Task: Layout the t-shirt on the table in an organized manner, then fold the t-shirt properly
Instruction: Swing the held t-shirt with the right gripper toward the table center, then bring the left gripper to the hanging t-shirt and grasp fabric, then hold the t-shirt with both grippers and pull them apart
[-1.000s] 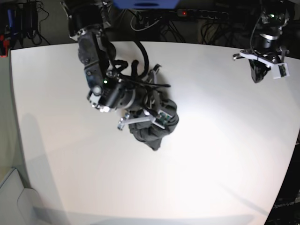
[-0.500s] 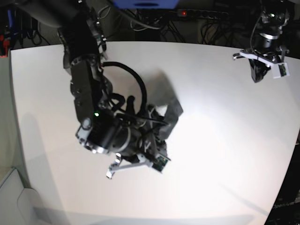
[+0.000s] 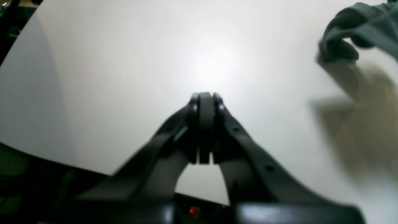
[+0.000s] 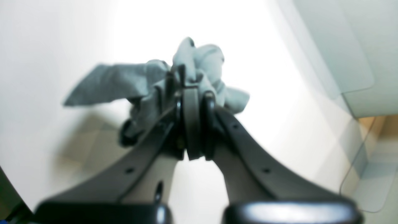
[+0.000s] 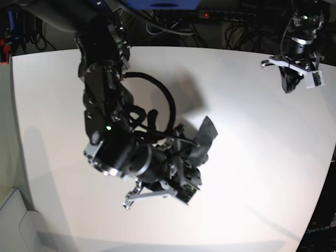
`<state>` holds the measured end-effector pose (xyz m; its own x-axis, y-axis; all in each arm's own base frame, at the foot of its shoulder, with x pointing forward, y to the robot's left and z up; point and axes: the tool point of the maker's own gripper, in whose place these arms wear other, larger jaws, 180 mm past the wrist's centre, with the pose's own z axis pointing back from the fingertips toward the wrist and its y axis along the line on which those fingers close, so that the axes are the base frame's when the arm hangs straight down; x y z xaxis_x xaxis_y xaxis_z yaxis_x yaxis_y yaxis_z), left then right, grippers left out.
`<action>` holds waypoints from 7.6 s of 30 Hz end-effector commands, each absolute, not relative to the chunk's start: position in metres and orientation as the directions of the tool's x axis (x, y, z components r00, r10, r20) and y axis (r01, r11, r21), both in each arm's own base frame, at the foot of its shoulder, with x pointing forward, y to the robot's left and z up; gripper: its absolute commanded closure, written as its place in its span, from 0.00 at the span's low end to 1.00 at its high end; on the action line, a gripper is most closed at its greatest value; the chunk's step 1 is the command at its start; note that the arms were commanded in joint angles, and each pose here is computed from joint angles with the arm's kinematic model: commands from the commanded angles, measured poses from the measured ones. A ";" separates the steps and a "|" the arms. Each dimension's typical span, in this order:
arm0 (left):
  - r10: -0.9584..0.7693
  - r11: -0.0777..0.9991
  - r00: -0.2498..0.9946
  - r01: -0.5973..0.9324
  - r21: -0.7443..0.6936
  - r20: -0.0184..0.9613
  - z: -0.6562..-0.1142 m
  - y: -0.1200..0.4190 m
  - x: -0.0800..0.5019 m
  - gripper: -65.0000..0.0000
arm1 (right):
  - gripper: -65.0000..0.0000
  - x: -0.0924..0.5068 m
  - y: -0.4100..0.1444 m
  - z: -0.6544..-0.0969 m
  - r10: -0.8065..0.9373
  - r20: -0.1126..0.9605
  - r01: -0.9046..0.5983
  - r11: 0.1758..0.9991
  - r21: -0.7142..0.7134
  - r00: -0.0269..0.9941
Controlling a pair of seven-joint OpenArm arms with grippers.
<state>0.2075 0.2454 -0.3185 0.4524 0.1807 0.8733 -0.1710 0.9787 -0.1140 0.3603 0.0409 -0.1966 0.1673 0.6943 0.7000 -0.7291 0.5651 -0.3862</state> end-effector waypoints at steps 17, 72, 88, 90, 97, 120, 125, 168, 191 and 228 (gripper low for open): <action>0.165 0.981 0.404 -0.157 -0.110 0.900 -0.304 0.246 0.215 1.00 | 1.00 0.361 0.052 -0.219 0.694 0.691 -0.769 0.549 -0.327 0.202; 0.238 0.971 0.405 -0.117 -0.208 0.883 -0.313 0.205 0.220 1.00 | 1.00 0.385 -0.073 -0.301 -0.097 0.820 -0.279 0.912 0.300 0.563; 0.241 0.970 0.431 -0.141 -0.199 0.870 -0.320 0.210 0.208 1.00 | 1.00 0.332 0.101 -0.266 0.356 0.868 -0.815 0.572 0.090 0.345; 0.238 0.970 0.436 -0.160 -0.185 0.868 -0.321 0.218 0.203 1.00 | 1.00 0.340 0.100 -0.256 0.354 0.879 -0.816 0.574 0.066 0.320; 0.232 0.967 0.418 -0.199 -0.160 0.878 -0.316 0.235 0.201 1.00 | 1.00 0.358 0.098 -0.241 0.355 0.890 -0.814 0.580 0.031 0.287; 0.214 0.974 0.306 -0.133 -0.181 0.928 -0.284 0.227 0.248 0.56 | 1.00 0.348 0.104 -0.275 0.335 0.867 -0.809 0.575 0.123 0.369; 0.199 0.980 0.246 -0.043 -0.194 0.949 -0.266 0.209 0.271 0.54 | 1.00 0.348 0.105 -0.277 0.334 0.866 -0.809 0.575 0.126 0.372; 0.041 0.955 0.415 0.252 -0.158 0.909 -0.293 0.135 0.337 0.42 | 1.00 0.349 0.105 -0.276 0.337 0.866 -0.810 0.574 0.122 0.369; -0.082 0.885 0.426 0.447 -0.131 0.901 -0.308 0.095 0.348 0.42 | 1.00 0.350 0.099 -0.279 0.349 0.862 -0.808 0.578 0.111 0.368; -0.054 0.888 0.455 0.429 -0.166 0.889 -0.320 0.090 0.361 0.42 | 1.00 0.347 0.101 -0.281 0.353 0.859 -0.812 0.572 0.115 0.371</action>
